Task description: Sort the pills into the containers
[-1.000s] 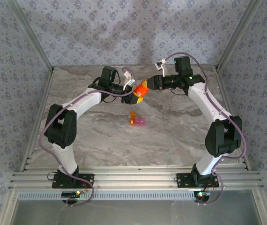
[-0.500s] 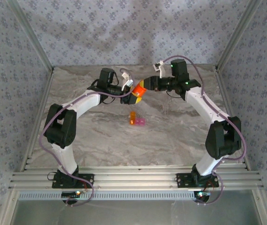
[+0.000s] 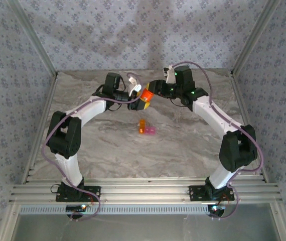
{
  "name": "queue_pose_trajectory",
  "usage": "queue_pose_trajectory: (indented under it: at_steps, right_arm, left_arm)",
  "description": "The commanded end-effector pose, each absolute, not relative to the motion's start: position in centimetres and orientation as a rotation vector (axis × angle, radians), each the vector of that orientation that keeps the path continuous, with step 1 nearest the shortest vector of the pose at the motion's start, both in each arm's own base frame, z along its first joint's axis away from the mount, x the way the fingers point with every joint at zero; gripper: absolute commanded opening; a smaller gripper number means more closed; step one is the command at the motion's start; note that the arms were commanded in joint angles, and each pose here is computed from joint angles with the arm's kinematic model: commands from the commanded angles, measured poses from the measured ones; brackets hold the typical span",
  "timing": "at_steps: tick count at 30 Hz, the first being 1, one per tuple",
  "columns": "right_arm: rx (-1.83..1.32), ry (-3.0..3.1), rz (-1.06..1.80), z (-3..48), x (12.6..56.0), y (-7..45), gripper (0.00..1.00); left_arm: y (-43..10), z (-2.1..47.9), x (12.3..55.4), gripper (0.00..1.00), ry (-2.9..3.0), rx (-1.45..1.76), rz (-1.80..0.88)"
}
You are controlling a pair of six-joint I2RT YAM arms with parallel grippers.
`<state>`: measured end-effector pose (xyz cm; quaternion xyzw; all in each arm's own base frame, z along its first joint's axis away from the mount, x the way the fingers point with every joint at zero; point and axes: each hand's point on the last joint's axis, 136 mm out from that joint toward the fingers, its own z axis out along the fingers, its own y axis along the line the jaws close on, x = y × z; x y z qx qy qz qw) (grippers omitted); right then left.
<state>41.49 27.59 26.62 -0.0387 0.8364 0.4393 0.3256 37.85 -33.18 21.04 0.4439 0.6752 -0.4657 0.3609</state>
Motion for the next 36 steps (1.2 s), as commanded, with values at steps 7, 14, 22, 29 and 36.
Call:
queue_pose_trajectory:
  at_steps: [7,14,22,29,36]
  right_arm:
    - [-0.100,2.255,1.231,25.6,39.1,29.9,0.23]
    - [-0.125,2.204,1.207,27.8,39.2,28.6,0.39]
    - [-0.138,2.158,1.174,30.2,39.0,27.4,0.61]
    - [-0.234,2.124,1.150,31.5,37.8,26.4,0.80]
    - [-0.465,2.147,1.153,31.1,34.8,24.3,0.85]
  left_arm:
    - [-34.8,26.8,36.3,0.00,1.502,1.220,-1.197]
    - [-34.7,25.9,36.4,0.00,1.526,1.225,-1.198]
    - [-34.6,25.3,36.6,0.00,1.542,1.221,-1.199]
    - [-34.4,25.4,36.6,0.00,1.538,1.222,-1.204]
    - [-33.9,26.0,36.2,0.00,1.516,1.243,-1.211]
